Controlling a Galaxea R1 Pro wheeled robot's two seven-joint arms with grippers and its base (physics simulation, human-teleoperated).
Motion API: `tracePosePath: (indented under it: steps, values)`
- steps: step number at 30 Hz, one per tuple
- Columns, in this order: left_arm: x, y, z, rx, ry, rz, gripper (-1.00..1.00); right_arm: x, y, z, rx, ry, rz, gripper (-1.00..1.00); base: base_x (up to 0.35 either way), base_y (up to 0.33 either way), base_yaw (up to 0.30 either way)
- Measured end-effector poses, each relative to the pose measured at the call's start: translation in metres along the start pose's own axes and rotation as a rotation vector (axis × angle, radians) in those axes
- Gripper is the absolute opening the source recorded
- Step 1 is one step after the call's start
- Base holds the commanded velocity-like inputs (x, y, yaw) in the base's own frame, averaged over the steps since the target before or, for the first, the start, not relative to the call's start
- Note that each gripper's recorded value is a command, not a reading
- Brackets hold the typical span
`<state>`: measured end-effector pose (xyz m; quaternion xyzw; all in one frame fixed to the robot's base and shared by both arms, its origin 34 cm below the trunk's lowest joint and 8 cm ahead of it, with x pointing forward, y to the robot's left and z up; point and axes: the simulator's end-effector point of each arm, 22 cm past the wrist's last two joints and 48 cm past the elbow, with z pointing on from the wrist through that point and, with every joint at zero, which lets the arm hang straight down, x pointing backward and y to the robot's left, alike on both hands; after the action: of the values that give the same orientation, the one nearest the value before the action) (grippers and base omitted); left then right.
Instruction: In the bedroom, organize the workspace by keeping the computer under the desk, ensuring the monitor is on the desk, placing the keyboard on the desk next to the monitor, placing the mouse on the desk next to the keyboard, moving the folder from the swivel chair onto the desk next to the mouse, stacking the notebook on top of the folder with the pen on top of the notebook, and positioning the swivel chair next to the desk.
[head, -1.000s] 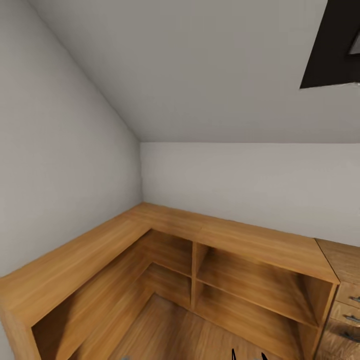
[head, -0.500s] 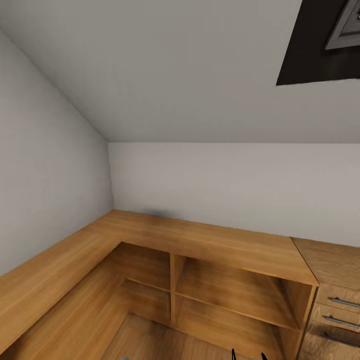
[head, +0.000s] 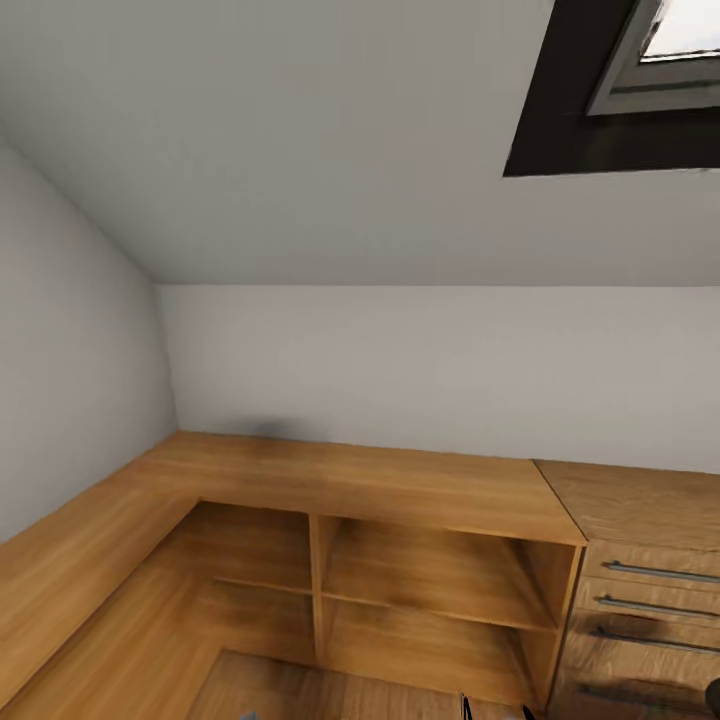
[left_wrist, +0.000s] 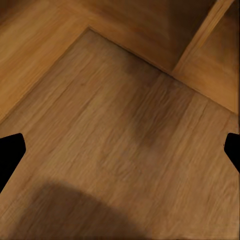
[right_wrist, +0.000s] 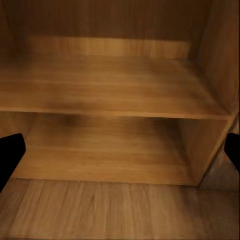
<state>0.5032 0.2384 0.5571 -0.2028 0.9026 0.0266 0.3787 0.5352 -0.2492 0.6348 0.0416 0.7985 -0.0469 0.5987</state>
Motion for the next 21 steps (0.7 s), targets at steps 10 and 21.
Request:
tracePosePath:
  steps: [10,21]
  values:
    - [0.0002,0.0000,0.0001,0.000,0.001,0.000,1.00,0.0001,0.0000,0.0001,0.000,0.000,0.000,1.00,-0.252,0.120,-0.300]
    - [0.0002,0.0003,-0.0001,-0.001,0.001,-0.002,1.00,-0.0003,0.0004,-0.0001,-0.001,-0.001,-0.001,1.00,-0.221,0.169,-0.300]
